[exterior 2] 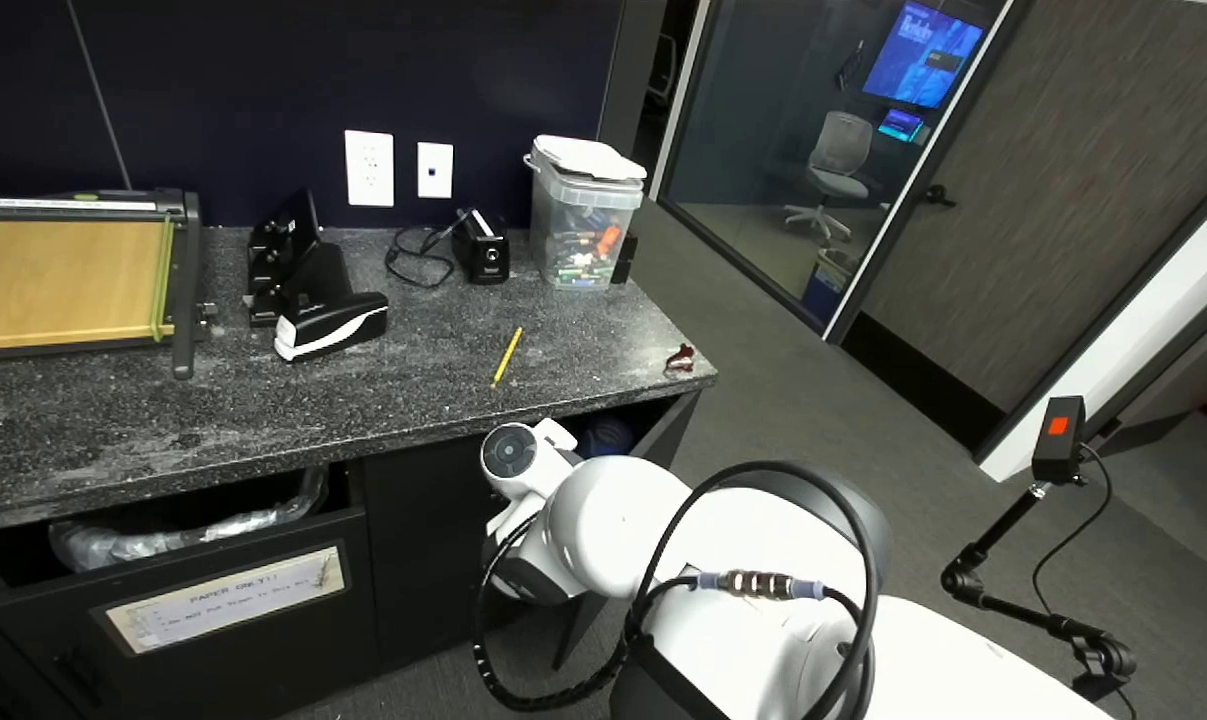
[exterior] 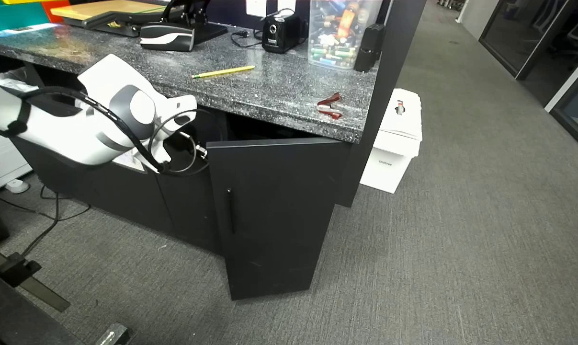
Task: Close the left cabinet door
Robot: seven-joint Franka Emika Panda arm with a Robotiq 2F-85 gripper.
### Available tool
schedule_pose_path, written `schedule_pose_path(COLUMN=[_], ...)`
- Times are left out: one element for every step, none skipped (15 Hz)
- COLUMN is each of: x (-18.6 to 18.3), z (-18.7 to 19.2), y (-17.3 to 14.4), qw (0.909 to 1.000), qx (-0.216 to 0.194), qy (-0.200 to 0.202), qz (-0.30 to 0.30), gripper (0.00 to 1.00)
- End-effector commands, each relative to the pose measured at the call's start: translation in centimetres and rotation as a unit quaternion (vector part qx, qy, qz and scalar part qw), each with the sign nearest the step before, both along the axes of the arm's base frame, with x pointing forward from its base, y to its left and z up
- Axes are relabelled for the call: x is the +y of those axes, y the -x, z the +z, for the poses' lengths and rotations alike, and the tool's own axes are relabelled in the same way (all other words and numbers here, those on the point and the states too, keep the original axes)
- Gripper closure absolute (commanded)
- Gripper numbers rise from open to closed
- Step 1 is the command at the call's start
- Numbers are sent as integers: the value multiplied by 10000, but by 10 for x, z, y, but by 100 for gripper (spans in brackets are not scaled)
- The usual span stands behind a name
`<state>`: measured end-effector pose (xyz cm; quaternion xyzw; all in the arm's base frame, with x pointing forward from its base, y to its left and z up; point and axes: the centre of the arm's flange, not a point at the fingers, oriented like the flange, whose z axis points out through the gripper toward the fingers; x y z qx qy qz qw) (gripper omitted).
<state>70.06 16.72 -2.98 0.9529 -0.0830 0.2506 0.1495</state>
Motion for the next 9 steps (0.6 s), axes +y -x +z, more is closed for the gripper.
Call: schedule_pose_path(x=[22, 26, 32, 33, 34, 34, 44, 45, 44], z=[69, 86, 99, 114, 129, 145, 97, 113, 124], y=[28, 40, 47, 55, 62, 69, 39, 45, 50], qw=[9956, 9931, 9900, 9862, 9819, 9771, 9861, 9830, 9812], qx=[889, 1118, 1355, 1597, 1840, 2081, 1600, 1780, 1881], qy=[25, 72, 100, 139, 142, 160, 256, 255, 227], qz=[-292, -341, -384, -407, -418, -418, -360, -369, -372], gripper=[20, 14, 5, 1, 0, 0, 2, 0, 0])
